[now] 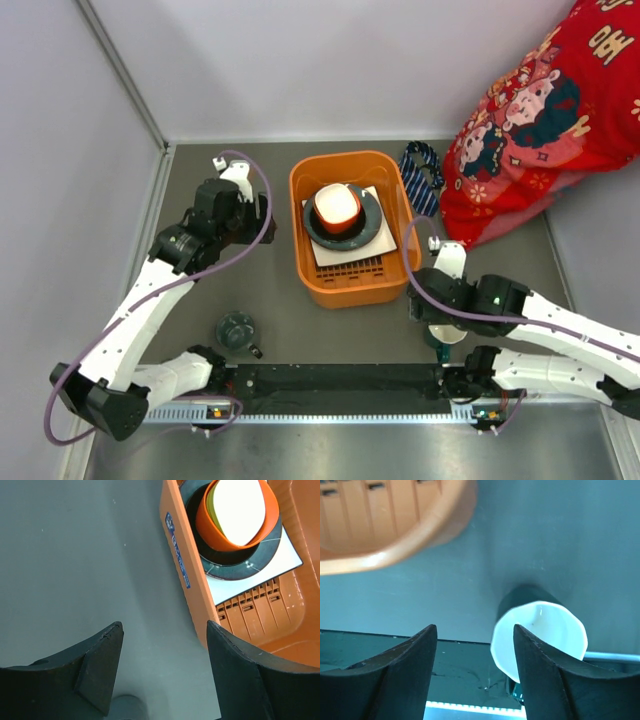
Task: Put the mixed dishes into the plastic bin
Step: Pick up the cup at the center of the board, then place the cup in the plastic bin, then pick up the cup at the center of the board.
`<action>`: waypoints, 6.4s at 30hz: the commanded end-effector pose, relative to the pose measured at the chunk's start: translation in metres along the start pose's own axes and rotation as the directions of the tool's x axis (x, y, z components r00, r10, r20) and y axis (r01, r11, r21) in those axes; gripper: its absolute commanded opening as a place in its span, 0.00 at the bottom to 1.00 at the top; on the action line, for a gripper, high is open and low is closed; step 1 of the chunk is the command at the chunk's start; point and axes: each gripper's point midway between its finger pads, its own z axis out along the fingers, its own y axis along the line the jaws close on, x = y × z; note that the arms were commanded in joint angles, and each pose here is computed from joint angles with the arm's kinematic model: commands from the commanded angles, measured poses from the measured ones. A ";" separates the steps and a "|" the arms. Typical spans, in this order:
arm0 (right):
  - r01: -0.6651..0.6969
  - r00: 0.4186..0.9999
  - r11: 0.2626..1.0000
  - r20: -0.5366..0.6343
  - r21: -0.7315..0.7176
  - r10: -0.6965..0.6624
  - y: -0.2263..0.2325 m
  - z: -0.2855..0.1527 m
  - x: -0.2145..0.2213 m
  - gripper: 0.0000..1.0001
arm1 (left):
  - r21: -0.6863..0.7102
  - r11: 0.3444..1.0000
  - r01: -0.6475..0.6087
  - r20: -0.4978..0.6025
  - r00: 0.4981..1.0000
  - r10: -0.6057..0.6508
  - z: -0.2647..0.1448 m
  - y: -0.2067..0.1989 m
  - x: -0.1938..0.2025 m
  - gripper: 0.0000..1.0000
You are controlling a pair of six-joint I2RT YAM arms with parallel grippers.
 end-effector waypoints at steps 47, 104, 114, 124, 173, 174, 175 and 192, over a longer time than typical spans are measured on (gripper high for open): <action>-0.053 0.976 0.993 0.203 -0.105 0.073 0.007 -0.072 -0.077 0.00 | -0.089 0.995 0.036 -0.006 0.999 -0.037 -0.019 0.022 0.021 0.73; 0.075 0.996 0.986 -0.051 0.148 -0.068 0.057 0.104 -0.102 0.00 | -0.073 0.996 0.042 -0.025 0.999 -0.044 -0.012 0.023 0.039 0.73; 0.101 0.991 0.982 -0.099 0.162 -0.085 0.051 0.120 -0.085 0.00 | -0.081 0.996 0.045 -0.051 0.997 -0.049 -0.008 0.025 0.050 0.73; 0.142 0.981 0.977 -0.154 0.160 -0.118 0.051 0.134 -0.071 0.00 | -0.078 0.996 0.046 -0.059 0.997 -0.050 -0.004 0.025 0.054 0.73; 0.203 0.962 0.973 0.207 -0.106 -0.178 0.155 0.017 -0.165 0.45 | 0.000 0.991 0.134 -0.101 0.986 -0.133 0.022 0.025 0.065 0.75; 0.221 0.958 0.967 0.212 -0.125 -0.192 0.165 0.012 -0.161 0.45 | -0.019 0.984 0.176 -0.090 0.980 -0.177 0.026 0.040 0.060 0.75; 0.234 0.955 0.961 0.218 -0.148 -0.199 0.176 0.006 -0.156 0.45 | -0.008 0.981 0.196 -0.076 0.978 -0.196 0.030 0.046 0.055 0.75; 0.379 0.918 0.744 0.124 -0.550 -0.376 0.337 0.009 -0.025 0.46 | -0.050 0.870 0.490 0.148 0.865 -0.479 0.018 0.134 -0.011 0.74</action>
